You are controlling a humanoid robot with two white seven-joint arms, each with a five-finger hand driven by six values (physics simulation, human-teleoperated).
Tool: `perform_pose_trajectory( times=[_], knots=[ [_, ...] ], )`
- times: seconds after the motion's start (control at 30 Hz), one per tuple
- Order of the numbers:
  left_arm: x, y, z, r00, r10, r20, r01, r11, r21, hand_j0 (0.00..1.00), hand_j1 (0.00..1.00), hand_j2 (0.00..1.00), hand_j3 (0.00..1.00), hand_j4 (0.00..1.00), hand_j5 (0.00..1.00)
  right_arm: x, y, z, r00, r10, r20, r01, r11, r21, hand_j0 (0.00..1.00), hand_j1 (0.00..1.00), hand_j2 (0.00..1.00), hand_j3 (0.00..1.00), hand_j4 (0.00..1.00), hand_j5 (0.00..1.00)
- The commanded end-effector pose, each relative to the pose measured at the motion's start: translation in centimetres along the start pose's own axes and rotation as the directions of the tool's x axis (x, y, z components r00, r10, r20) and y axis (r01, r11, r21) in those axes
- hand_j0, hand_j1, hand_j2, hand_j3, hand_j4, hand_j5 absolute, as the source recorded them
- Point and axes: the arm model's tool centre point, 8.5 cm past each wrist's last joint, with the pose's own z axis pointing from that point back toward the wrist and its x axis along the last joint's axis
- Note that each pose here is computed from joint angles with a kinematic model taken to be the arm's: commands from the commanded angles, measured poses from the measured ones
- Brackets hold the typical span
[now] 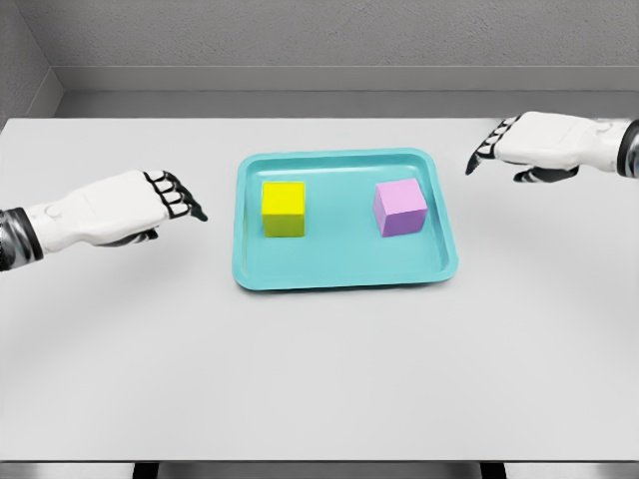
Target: Push two cubes
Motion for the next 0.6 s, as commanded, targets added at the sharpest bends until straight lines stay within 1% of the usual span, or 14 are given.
perform_pose_trajectory(
  times=[0.0, 0.03, 0.07, 0.17, 0.2, 0.27, 0.3, 0.4, 0.5, 0.57],
  knots=[
    [0.0, -0.9, -0.5, 1.000, 0.030, -0.002, -0.030, 0.999, -0.018, 0.78, 0.78, 0.78, 0.78, 0.78, 0.78, -0.3, 1.4, -0.6, 0.999, -0.032, -0.004, 0.032, 0.999, 0.033, 0.59, 0.59, 0.59, 0.59, 0.59, 0.59],
    [-0.1, -0.9, -0.8, 0.999, 0.033, -0.001, -0.033, 0.999, -0.019, 0.78, 0.78, 0.78, 0.78, 0.78, 0.78, 0.3, 1.7, -1.8, 0.999, -0.049, 0.019, 0.048, 0.998, 0.028, 0.57, 0.57, 0.57, 0.57, 0.57, 0.57],
    [-0.4, -0.8, -1.0, 1.000, 0.027, 0.000, -0.027, 0.999, -0.025, 0.78, 0.78, 0.78, 0.78, 0.78, 0.78, 0.5, 1.5, -2.0, 0.998, -0.050, 0.026, 0.050, 0.999, 0.020, 0.53, 0.53, 0.53, 0.53, 0.53, 0.53],
    [-0.8, -0.2, -1.4, 1.000, 0.019, -0.002, -0.019, 1.000, -0.020, 0.78, 0.78, 0.78, 0.78, 0.78, 0.78, 0.9, 1.2, -2.6, 0.998, -0.046, 0.038, 0.046, 0.999, 0.013, 0.53, 0.53, 0.53, 0.53, 0.53, 0.53],
    [-0.9, -0.3, -1.8, 1.000, 0.028, -0.003, -0.028, 1.000, -0.014, 0.78, 0.78, 0.78, 0.78, 0.78, 0.78, 1.0, 1.3, -2.7, 0.998, -0.047, 0.040, 0.047, 0.999, 0.012, 0.54, 0.54, 0.54, 0.54, 0.54, 0.54],
    [-0.9, -0.3, -2.2, 1.000, 0.023, 0.004, -0.023, 1.000, -0.022, 0.78, 0.78, 0.78, 0.78, 0.78, 0.78, 1.1, 1.4, -2.8, 0.998, -0.048, 0.043, 0.048, 0.999, 0.014, 0.54, 0.54, 0.54, 0.54, 0.54, 0.54],
    [-1.2, -0.3, -2.2, 1.000, 0.025, -0.002, -0.025, 0.999, -0.024, 0.78, 0.78, 0.78, 0.78, 0.78, 0.78, 1.2, 1.4, -2.8, 0.998, -0.048, 0.044, 0.048, 0.999, 0.014, 0.54, 0.54, 0.54, 0.54, 0.54, 0.54],
    [-1.2, -0.3, -2.3, 1.000, 0.026, -0.002, -0.026, 0.999, -0.024, 0.78, 0.78, 0.78, 0.78, 0.78, 0.78, 1.3, 1.5, -3.0, 0.998, -0.051, 0.047, 0.050, 0.999, 0.015, 0.54, 0.54, 0.54, 0.54, 0.54, 0.54],
    [-1.4, -0.2, -2.6, 1.000, 0.030, -0.004, -0.030, 0.999, -0.021, 0.78, 0.78, 0.78, 0.78, 0.78, 0.78, 1.8, 1.7, -3.3, 0.996, -0.061, 0.061, 0.061, 0.998, 0.005, 0.54, 0.54, 0.54, 0.54, 0.54, 0.54],
    [-1.4, -0.1, -3.0, 0.999, 0.032, -0.001, -0.032, 0.999, -0.017, 0.78, 0.78, 0.78, 0.78, 0.78, 0.78, 2.5, 1.3, -3.5, 0.996, -0.047, 0.080, 0.047, 0.999, -0.008, 0.54, 0.54, 0.54, 0.54, 0.54, 0.54]
  ],
)
